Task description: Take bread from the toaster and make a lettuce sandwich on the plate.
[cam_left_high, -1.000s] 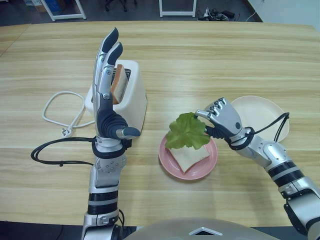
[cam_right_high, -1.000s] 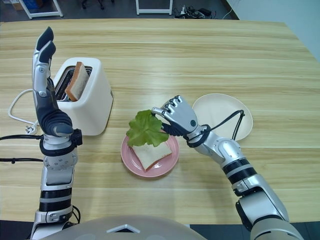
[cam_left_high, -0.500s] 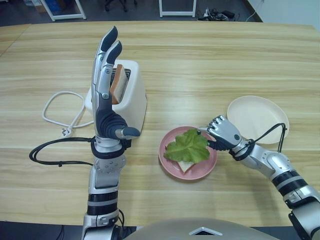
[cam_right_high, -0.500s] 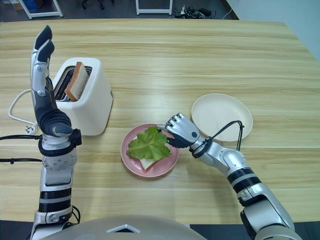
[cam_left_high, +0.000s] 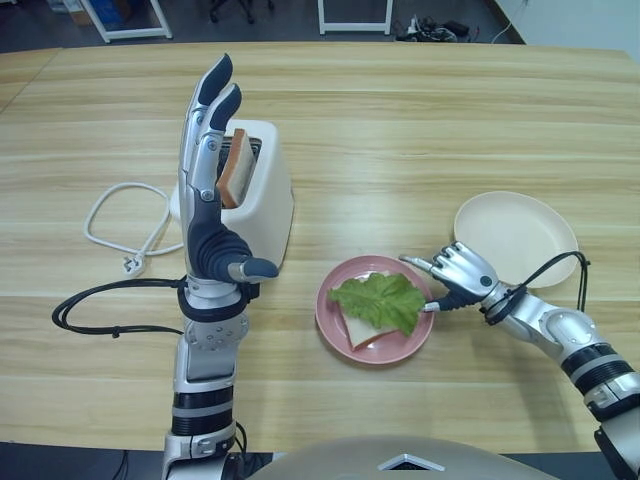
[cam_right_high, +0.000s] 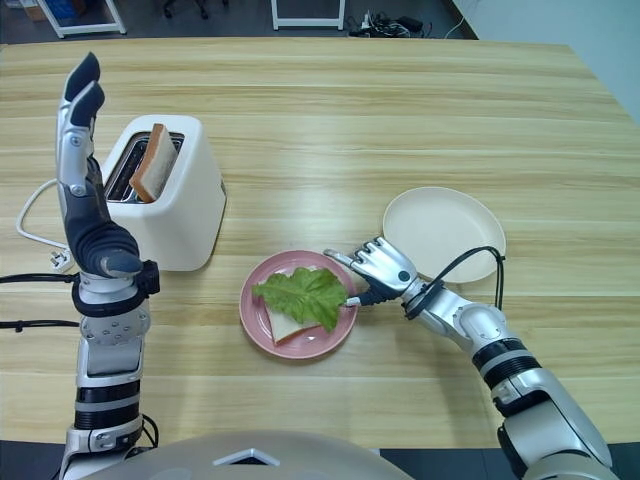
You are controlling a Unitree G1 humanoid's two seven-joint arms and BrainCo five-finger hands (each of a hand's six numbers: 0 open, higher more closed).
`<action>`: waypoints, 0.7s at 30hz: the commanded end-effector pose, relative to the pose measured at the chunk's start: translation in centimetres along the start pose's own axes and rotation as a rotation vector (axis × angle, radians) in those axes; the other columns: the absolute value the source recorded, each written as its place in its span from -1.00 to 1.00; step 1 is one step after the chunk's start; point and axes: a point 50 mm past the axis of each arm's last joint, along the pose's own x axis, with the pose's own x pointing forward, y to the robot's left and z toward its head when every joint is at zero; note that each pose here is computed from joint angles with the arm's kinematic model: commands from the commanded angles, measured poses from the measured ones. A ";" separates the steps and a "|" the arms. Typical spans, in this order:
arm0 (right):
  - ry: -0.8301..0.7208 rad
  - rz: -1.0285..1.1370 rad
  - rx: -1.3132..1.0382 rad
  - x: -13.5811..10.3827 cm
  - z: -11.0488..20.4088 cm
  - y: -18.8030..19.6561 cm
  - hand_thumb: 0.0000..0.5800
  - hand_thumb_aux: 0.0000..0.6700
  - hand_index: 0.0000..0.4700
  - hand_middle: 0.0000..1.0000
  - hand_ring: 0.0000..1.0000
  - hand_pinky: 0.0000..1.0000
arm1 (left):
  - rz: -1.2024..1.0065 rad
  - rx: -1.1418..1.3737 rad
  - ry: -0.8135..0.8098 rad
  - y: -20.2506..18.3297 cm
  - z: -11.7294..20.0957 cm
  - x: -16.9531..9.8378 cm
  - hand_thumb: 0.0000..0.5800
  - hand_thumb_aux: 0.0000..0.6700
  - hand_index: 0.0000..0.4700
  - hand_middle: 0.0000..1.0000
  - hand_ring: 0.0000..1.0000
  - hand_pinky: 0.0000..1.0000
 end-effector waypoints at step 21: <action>0.230 -0.867 0.054 -5.1 -3.2 -12.6 -1.00 -1.00 -1.00 -1.00 -1.00 -1.00 | -0.501 0.692 0.698 3.5 -12.5 -4.2 -1.00 -1.00 -1.00 -1.00 -1.00 -1.00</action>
